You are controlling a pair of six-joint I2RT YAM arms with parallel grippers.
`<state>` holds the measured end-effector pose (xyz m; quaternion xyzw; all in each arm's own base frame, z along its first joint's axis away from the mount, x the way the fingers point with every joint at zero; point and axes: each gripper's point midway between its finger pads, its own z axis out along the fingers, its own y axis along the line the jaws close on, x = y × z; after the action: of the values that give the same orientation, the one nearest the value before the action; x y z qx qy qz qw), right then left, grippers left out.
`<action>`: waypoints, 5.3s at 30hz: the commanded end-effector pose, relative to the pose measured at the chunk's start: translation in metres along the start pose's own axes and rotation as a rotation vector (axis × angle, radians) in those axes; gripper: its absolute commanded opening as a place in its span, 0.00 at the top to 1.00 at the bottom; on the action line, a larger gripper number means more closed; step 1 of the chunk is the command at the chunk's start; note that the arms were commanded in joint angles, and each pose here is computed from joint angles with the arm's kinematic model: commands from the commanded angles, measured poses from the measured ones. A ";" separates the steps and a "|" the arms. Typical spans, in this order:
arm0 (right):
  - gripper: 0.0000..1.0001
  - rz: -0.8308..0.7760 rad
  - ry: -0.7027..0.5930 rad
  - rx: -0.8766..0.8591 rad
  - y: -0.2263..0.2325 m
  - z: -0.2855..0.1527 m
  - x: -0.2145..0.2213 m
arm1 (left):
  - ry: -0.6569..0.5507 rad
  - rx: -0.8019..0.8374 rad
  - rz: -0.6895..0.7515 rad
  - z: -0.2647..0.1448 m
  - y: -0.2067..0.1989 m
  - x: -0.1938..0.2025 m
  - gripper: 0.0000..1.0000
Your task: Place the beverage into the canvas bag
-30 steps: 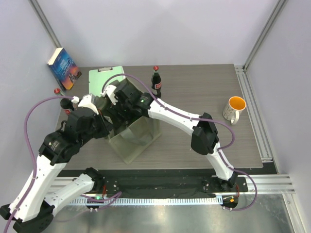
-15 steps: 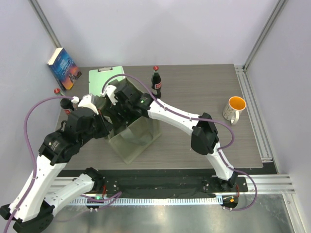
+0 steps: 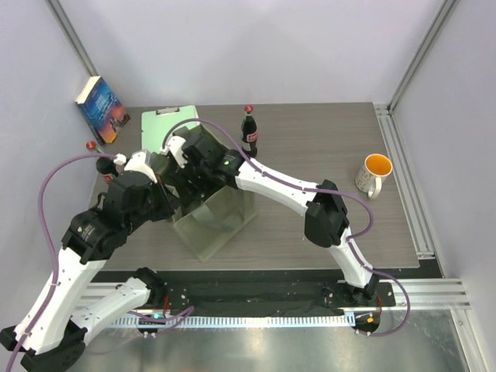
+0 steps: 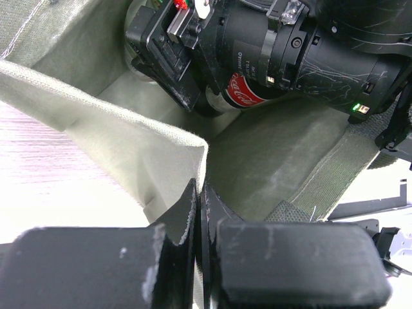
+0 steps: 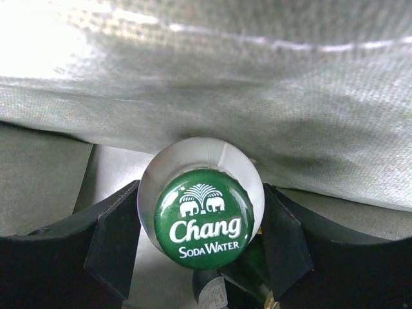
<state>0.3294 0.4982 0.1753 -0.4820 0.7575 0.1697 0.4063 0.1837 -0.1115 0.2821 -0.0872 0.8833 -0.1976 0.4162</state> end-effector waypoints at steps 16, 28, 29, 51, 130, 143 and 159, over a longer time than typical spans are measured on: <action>0.28 0.012 -0.152 0.050 -0.014 -0.033 -0.050 | -0.059 0.061 -0.025 -0.014 -0.012 -0.016 1.00; 0.27 0.053 -0.244 0.083 -0.022 -0.059 -0.080 | -0.054 0.055 -0.027 -0.013 -0.010 -0.013 1.00; 0.26 0.053 -0.248 0.086 -0.022 -0.061 -0.082 | -0.059 0.056 -0.028 -0.014 -0.010 -0.014 1.00; 0.25 0.067 -0.331 0.080 -0.025 -0.100 -0.109 | -0.056 0.050 -0.029 -0.014 -0.008 -0.012 1.00; 0.74 0.290 -0.208 0.365 -0.276 -0.066 -0.002 | -0.048 -0.059 0.035 0.008 -0.005 -0.028 0.20; 0.99 0.283 -0.235 0.491 -0.272 -0.159 -0.017 | -0.051 -0.028 0.026 0.009 -0.010 -0.026 0.23; 0.99 0.313 -0.211 0.511 -0.249 -0.200 0.006 | -0.042 0.004 0.011 0.011 -0.015 -0.023 0.25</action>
<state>0.4535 0.2462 0.2554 -0.2472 0.8466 0.0627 0.4671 0.2038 -0.1155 0.2901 -0.0851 0.8844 -0.1748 0.4242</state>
